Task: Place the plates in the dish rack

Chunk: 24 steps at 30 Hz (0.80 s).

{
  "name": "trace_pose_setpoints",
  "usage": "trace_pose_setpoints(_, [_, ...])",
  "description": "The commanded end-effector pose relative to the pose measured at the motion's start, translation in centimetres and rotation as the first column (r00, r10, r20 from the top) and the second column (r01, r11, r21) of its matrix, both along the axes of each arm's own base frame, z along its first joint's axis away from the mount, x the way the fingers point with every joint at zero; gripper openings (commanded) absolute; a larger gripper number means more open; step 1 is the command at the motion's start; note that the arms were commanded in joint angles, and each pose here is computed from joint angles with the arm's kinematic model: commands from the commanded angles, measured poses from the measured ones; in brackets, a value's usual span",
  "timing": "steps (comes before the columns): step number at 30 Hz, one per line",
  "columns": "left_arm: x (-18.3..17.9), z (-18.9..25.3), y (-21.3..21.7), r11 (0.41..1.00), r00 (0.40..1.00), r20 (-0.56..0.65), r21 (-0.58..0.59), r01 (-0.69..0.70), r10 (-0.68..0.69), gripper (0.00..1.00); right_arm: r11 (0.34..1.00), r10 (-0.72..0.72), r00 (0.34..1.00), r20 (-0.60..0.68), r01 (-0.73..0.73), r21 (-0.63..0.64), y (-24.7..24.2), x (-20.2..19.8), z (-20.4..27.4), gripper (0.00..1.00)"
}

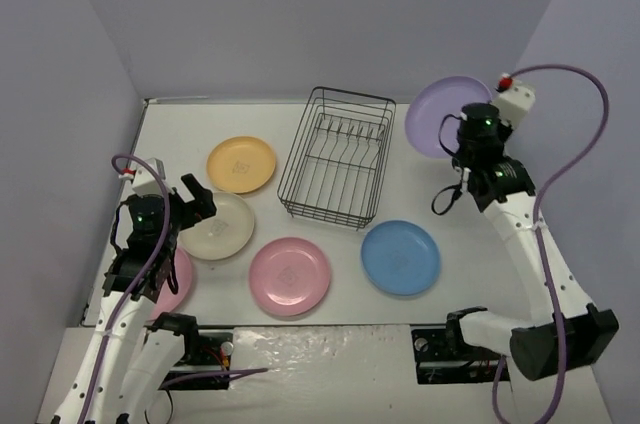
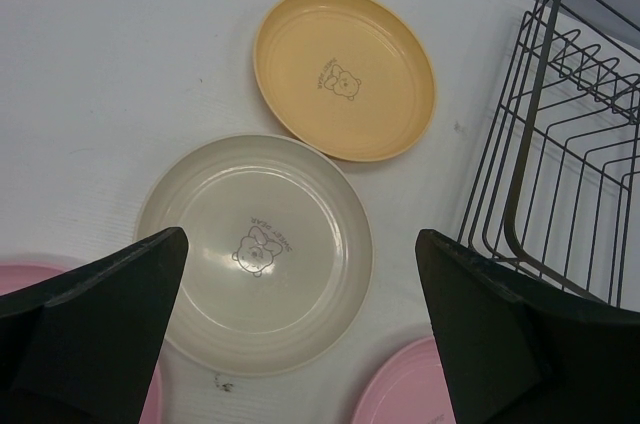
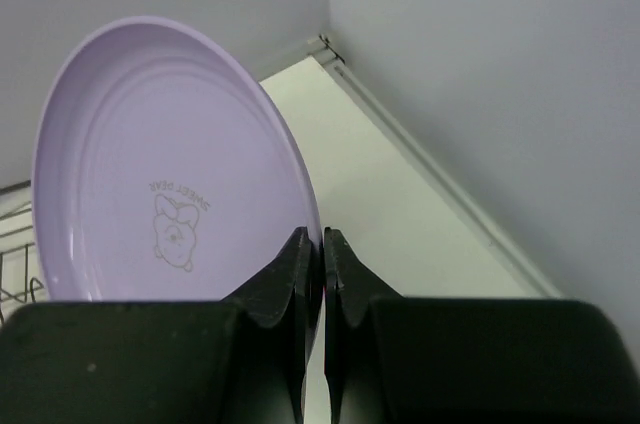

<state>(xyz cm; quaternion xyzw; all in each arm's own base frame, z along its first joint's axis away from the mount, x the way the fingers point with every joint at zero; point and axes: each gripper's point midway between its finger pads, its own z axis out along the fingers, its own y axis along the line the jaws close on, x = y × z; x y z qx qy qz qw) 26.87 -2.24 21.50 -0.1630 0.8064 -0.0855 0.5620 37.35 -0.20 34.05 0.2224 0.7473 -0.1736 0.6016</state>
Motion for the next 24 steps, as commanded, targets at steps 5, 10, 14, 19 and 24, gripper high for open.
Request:
trace_pose_setpoints(5, [0.5, 2.3, 0.4, 1.000, 0.998, 0.059, -0.011, -0.028, 0.029, 0.97, 0.842, -0.280, 0.952, -0.126, 0.180, -0.508, 7.1, 3.1, 4.7, 0.00])
trace_pose_setpoints(10, [0.5, 2.0, 0.6, 0.999, 0.998, 0.045, -0.004, -0.037, 0.037, 0.97, 0.786, -0.349, 0.921, -0.175, 0.186, -0.590, 9.5, 4.3, 5.2, 0.00])
trace_pose_setpoints(14, [0.5, 2.0, 0.6, 0.999, 0.998, 0.045, -0.001, -0.038, 0.038, 0.97, 0.747, -0.360, 0.902, -0.238, 0.126, -0.653, 10.9, 5.7, 4.1, 0.00])
trace_pose_setpoints(19, [0.6, 1.9, 0.6, 0.999, 0.998, 0.044, -0.002, -0.036, 0.036, 0.97, 0.706, -0.358, 0.890, -0.283, 0.059, -0.706, 12.3, 7.6, 2.2, 0.00])
trace_pose_setpoints(24, [0.6, 1.9, 0.6, 0.999, 0.998, 0.043, 0.004, -0.038, 0.038, 0.97, 0.680, -0.349, 0.886, -0.304, 0.016, -0.733, 13.6, 9.4, 0.4, 0.00])
